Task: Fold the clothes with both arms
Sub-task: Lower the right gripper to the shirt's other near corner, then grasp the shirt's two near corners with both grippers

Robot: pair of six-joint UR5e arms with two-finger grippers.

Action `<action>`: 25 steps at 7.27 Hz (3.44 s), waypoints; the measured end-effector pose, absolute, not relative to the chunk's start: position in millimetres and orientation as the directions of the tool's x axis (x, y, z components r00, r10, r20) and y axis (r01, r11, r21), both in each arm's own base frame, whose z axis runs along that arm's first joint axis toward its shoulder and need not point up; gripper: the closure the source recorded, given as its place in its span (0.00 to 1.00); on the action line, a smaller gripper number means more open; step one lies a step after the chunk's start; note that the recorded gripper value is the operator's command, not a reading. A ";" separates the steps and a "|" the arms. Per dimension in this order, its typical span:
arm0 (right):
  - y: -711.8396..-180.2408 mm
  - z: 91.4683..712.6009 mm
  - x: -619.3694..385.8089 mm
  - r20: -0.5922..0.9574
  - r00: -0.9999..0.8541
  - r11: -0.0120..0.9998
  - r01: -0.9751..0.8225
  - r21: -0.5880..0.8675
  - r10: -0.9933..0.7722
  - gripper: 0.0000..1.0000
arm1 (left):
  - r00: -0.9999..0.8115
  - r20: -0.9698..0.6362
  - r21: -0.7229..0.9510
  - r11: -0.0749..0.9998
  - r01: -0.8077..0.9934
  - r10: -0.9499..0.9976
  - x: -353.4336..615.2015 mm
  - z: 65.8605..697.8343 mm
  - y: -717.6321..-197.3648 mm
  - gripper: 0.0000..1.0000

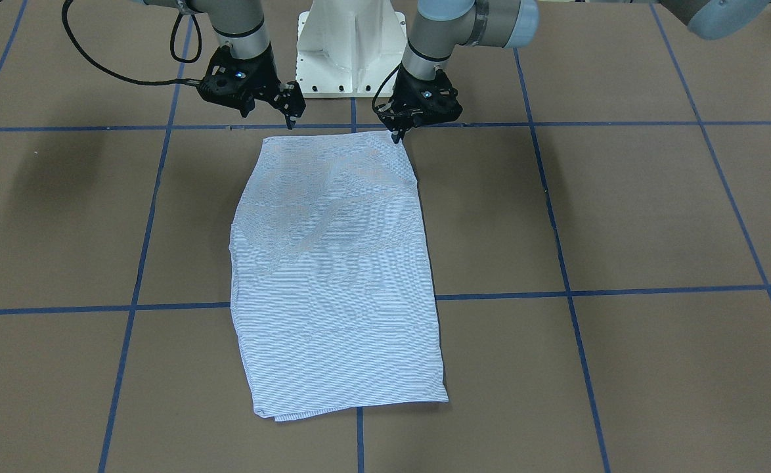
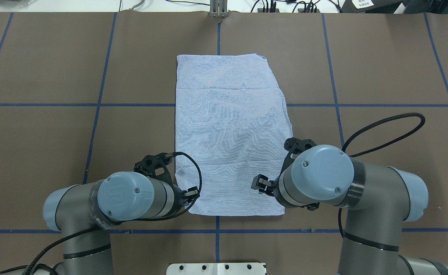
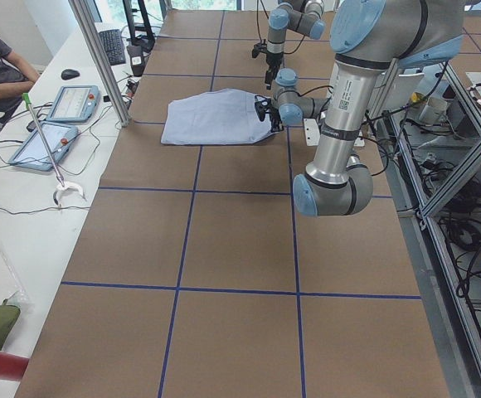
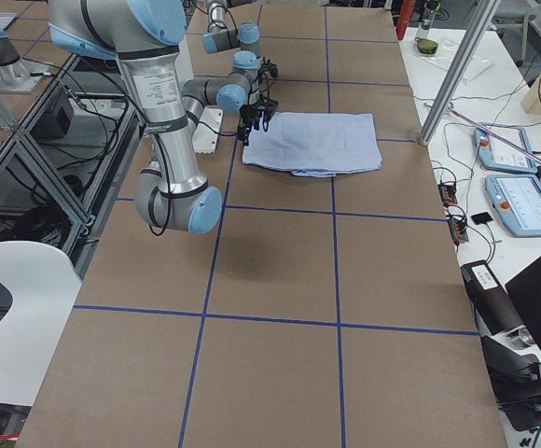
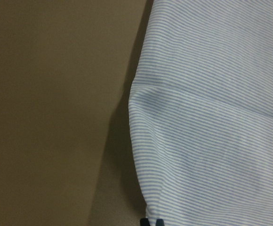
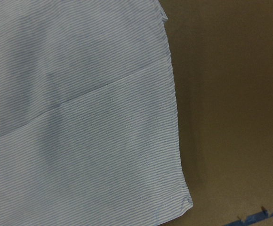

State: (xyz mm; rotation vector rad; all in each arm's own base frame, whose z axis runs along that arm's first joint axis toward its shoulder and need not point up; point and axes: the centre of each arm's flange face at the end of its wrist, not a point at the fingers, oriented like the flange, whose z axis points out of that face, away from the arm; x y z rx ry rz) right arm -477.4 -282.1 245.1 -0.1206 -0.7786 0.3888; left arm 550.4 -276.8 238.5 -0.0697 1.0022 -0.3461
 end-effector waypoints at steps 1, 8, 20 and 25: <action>-279.0 254.9 -486.3 0.651 0.625 0.901 -0.334 -0.276 0.431 0.00 | 0.489 -0.813 -0.216 0.943 0.252 -0.317 550.5 238.6 -276.5 1.00; -267.3 300.9 -518.5 0.626 0.568 0.843 -0.400 -0.359 0.535 0.00 | 0.480 -0.819 -0.216 0.944 0.250 -0.315 548.3 233.4 -275.7 1.00; -263.0 313.0 -533.1 0.603 0.595 0.847 -0.398 -0.352 0.530 0.01 | 0.478 -0.820 -0.216 0.944 0.250 -0.314 546.6 232.1 -275.3 1.00; -261.6 313.4 -534.9 0.605 0.595 0.848 -0.395 -0.353 0.529 0.25 | 0.478 -0.820 -0.216 0.944 0.250 -0.314 546.6 232.1 -275.3 1.00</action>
